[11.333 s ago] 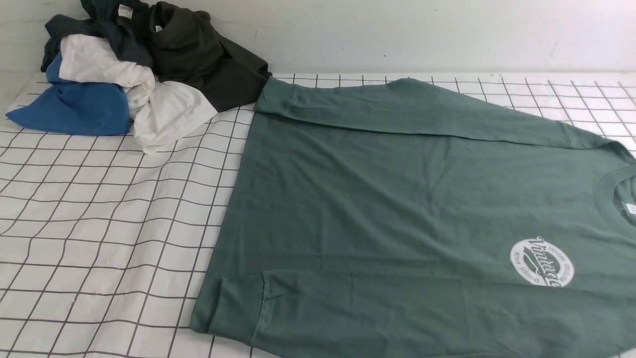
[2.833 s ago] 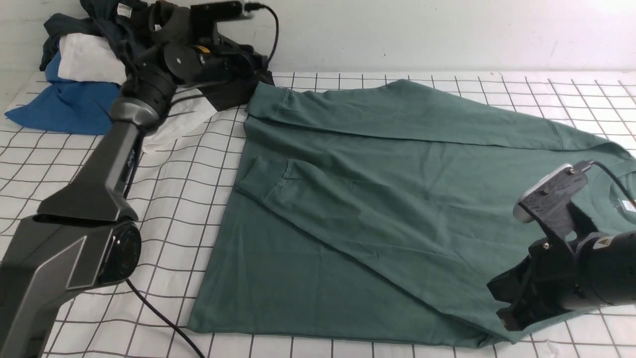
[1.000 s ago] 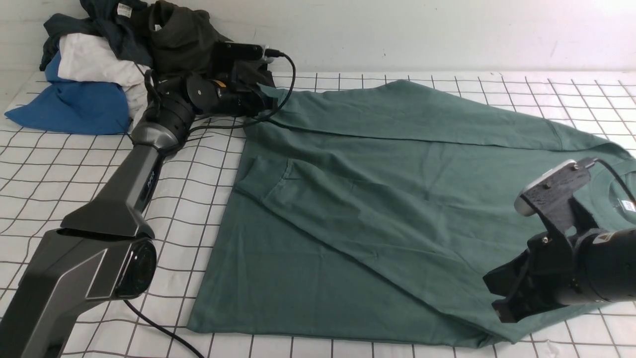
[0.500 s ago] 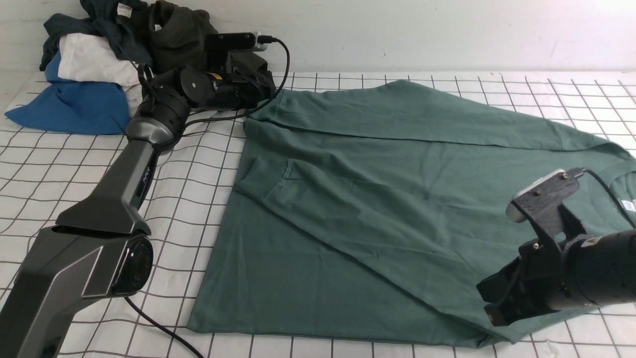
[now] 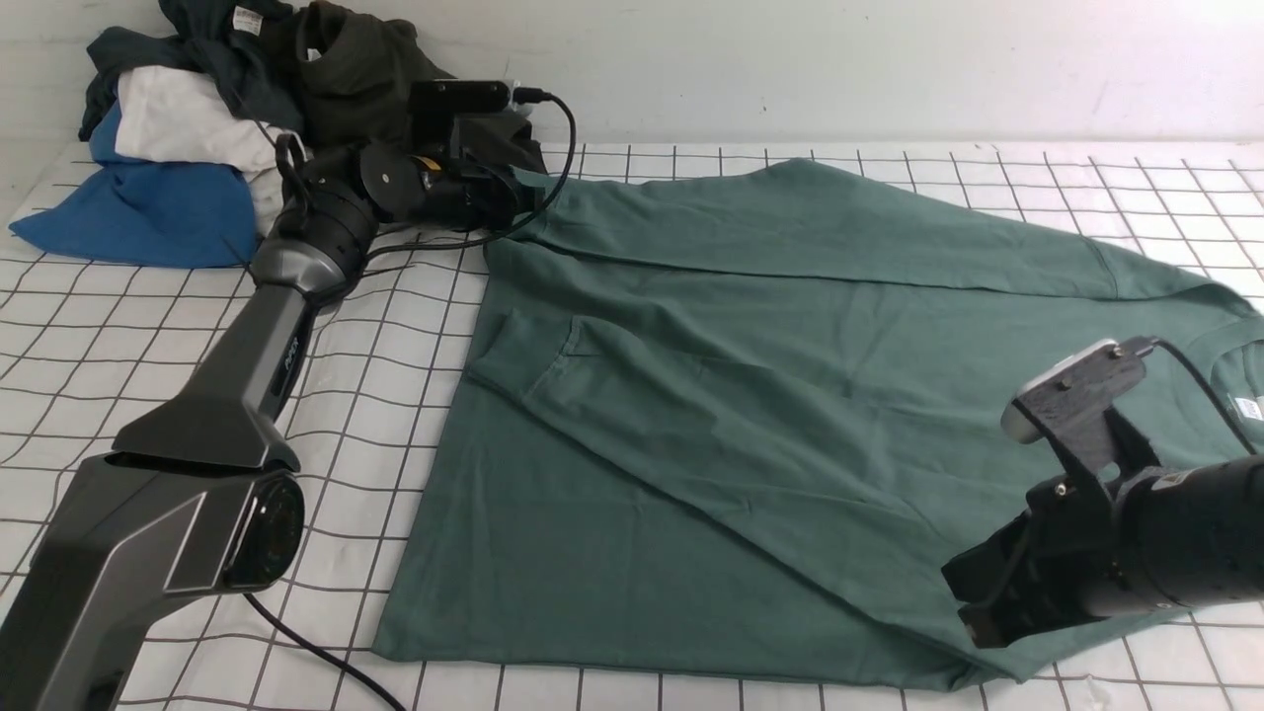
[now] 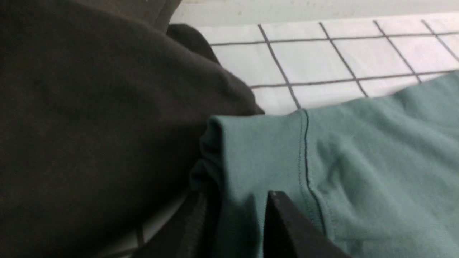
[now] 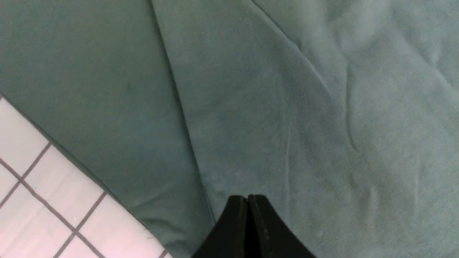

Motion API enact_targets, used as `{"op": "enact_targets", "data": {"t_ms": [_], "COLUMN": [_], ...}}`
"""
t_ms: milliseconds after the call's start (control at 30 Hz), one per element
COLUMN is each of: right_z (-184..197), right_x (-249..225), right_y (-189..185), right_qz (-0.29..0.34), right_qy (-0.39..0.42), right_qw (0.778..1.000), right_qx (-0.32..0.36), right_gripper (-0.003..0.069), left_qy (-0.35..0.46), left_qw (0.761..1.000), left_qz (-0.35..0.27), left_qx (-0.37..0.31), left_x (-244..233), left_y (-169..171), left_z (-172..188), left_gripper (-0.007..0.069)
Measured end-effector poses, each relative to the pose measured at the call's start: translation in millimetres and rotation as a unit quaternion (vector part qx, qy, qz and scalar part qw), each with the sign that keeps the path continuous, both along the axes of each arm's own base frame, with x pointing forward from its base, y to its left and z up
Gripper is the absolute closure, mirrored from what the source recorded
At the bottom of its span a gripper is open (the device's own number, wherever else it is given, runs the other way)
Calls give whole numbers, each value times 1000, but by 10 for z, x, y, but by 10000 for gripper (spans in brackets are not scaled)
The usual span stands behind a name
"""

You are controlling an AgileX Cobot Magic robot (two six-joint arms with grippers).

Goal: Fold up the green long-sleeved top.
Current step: Use the left arm to clamp the cuff farthest from it

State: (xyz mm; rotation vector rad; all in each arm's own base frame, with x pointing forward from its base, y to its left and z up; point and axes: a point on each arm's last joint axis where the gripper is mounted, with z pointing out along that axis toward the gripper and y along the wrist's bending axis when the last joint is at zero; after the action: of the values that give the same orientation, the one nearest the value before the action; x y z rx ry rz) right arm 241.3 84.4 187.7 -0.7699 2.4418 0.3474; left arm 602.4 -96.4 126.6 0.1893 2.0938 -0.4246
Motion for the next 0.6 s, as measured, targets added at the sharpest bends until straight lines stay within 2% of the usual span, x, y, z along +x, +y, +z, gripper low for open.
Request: {"op": "enact_targets", "data": {"t_ms": [133,300,467,600], "right_z": [0,-1,-2,-2], "right_x": [-2,-6,-8,-8], "right_y": [2,4,5,5], "right_qz": [1,2,3,3], "right_qy": [1,3,4,4], "right_qw": [1000,1000,1000,1000], "right_qx": [1,2,2,2], "right_gripper": [669,669,669,669], "left_qy": [5,-6,-24,-22], "left_qw": [1000,1000,999,999], "left_qz": [-3,-9,-24,-29], "left_qx": [5,6,5,6], "left_x": [-7,-29,-106,-131], "left_y": [0,-15,-41,-46], "left_z": [-1,246,722,803], "left_gripper": [594,610,610,610]}}
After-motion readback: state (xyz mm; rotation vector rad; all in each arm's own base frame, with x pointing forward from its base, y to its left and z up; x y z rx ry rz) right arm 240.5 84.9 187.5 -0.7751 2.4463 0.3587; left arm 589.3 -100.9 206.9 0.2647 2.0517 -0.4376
